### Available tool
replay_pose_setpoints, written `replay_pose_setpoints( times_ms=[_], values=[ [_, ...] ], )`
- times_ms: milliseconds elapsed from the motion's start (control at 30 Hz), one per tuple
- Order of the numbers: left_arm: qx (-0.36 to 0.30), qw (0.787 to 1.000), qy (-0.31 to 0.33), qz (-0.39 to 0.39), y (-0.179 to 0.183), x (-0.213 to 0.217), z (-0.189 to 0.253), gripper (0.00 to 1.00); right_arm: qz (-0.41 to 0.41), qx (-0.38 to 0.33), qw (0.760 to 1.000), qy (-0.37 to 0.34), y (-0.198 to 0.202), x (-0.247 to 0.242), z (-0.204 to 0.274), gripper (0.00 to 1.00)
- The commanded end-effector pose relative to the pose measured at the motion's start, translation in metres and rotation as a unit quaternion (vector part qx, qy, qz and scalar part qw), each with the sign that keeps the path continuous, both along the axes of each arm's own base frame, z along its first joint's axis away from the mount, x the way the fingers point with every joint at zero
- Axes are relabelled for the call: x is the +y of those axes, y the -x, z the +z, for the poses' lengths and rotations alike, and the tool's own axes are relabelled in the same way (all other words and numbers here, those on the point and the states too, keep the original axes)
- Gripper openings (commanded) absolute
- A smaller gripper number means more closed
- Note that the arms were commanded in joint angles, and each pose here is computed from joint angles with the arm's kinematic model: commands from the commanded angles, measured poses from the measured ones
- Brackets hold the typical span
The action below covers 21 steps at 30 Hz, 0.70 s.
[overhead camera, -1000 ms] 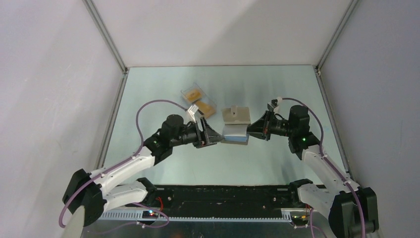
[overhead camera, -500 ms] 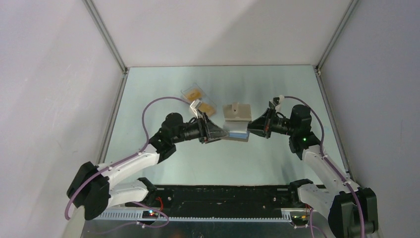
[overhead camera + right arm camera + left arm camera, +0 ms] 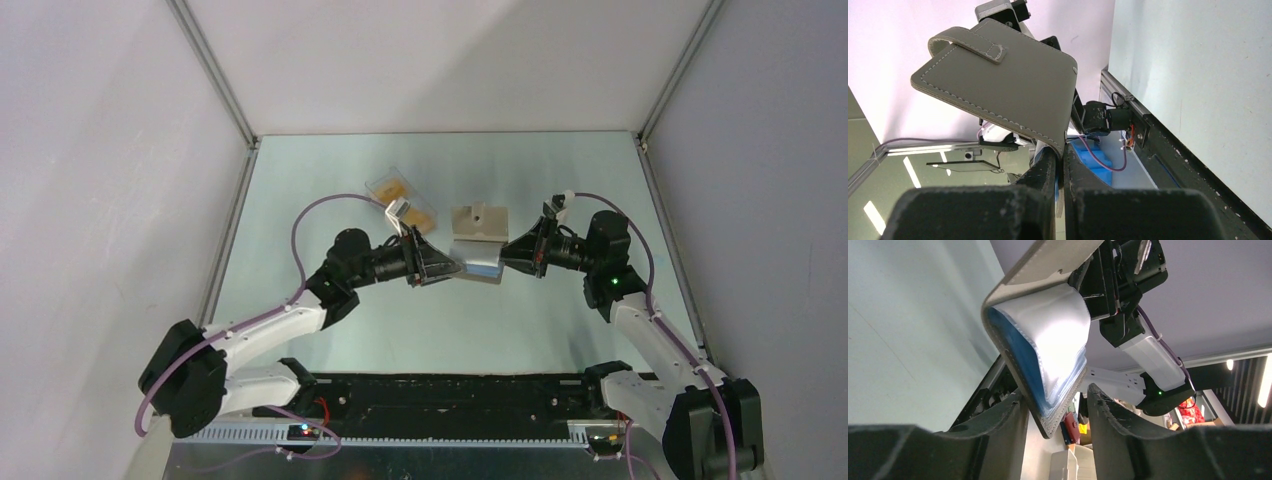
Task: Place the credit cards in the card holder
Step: Open the card holder at the center of the board.
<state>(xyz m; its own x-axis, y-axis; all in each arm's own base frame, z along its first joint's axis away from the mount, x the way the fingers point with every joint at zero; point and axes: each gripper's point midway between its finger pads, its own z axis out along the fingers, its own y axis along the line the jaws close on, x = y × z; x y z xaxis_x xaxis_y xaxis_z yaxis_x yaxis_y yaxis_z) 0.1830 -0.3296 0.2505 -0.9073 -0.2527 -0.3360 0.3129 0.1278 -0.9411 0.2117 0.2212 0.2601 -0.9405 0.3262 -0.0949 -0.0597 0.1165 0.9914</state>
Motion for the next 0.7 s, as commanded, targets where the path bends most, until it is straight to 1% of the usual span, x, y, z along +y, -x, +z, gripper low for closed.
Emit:
replay_pose_setpoints(
  times_ms=[0, 67, 200, 300, 333, 367, 400, 433, 467, 500, 533, 667],
  values=[
    [-0.026, 0.999, 0.034, -0.024, 0.011, -0.006, 0.021, 0.52, 0.000, -0.022, 1.000, -0.007, 0.000, 0.000, 0.012, 0.00],
    [-0.031, 0.998, 0.038, -0.025, 0.012, -0.007, 0.024, 0.53, 0.000, -0.016, 1.000, -0.004, 0.000, 0.001, 0.009, 0.00],
    [-0.031, 0.998, 0.039, -0.033, 0.015, -0.013, 0.024, 0.46, -0.002, -0.007, 1.000, -0.001, 0.000, 0.000, 0.006, 0.00],
    [-0.027, 0.998, 0.039, -0.035, 0.015, -0.015, 0.023, 0.36, -0.003, -0.004, 1.000, 0.001, 0.000, 0.000, 0.004, 0.00],
    [-0.027, 0.998, 0.039, -0.034, 0.014, -0.016, 0.023, 0.30, -0.004, -0.002, 1.000, 0.002, 0.000, 0.000, 0.003, 0.00],
    [-0.026, 0.998, 0.039, -0.033, 0.014, -0.016, 0.022, 0.27, -0.003, -0.003, 1.000, 0.003, 0.000, 0.000, 0.003, 0.00],
    [-0.027, 0.998, 0.040, -0.031, 0.014, -0.015, 0.023, 0.19, -0.003, -0.001, 1.000, 0.004, 0.000, 0.000, 0.002, 0.00],
    [-0.028, 0.998, 0.040, -0.029, 0.013, -0.015, 0.023, 0.15, -0.003, -0.003, 1.000, 0.006, 0.000, 0.000, 0.001, 0.00],
    [-0.027, 0.998, 0.041, -0.027, 0.013, -0.015, 0.023, 0.08, -0.003, -0.003, 1.000, 0.009, 0.001, 0.000, 0.000, 0.00],
    [-0.028, 0.998, 0.041, -0.024, 0.012, -0.014, 0.023, 0.04, -0.002, -0.004, 1.000, 0.010, 0.001, -0.001, -0.001, 0.00],
    [-0.027, 0.999, 0.041, -0.022, 0.012, -0.014, 0.023, 0.01, -0.001, -0.005, 1.000, 0.013, 0.001, -0.001, -0.002, 0.00],
    [-0.023, 0.999, 0.042, -0.017, 0.010, -0.014, 0.023, 0.00, 0.006, -0.011, 1.000, 0.014, 0.003, 0.000, -0.003, 0.00]
  ],
)
